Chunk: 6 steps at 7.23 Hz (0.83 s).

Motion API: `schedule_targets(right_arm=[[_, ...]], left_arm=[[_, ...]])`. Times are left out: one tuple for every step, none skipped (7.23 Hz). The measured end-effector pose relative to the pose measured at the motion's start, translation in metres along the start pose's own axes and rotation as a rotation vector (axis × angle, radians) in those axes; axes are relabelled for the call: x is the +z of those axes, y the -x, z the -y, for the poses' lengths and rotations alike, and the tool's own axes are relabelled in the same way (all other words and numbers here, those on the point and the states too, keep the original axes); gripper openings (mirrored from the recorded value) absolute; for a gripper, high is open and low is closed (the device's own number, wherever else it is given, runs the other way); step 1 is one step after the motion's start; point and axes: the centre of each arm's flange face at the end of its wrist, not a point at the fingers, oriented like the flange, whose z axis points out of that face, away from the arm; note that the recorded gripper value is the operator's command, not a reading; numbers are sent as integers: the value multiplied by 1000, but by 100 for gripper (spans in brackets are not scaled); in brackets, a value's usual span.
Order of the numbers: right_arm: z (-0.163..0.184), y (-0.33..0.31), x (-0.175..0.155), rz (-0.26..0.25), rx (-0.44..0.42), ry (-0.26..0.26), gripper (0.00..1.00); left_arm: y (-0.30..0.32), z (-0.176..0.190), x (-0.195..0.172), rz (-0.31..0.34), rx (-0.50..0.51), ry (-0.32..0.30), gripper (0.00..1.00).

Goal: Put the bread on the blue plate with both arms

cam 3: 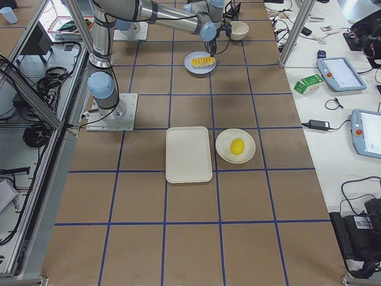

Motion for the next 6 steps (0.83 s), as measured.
schedule_targets(right_arm=[[-1,-42,-36,-7,16,14,100],[-11,-79,-71,-12,39,34,100],[-25,-103,-99,-15,66,52,100],[-41,-117,-121,-22,85,65,100],[-52,-123,-135,-37,94,70,100],[-60,-126,-146,-52,97,65,100]], left_arm=[[0,0,0,0,-1,-1,100],[1,0,0,1,-1,-2,100],[1,1,1,2,0,-1,100],[1,2,2,1,0,0,100],[1,3,3,-1,1,2,100],[1,3,4,1,3,4,100]])
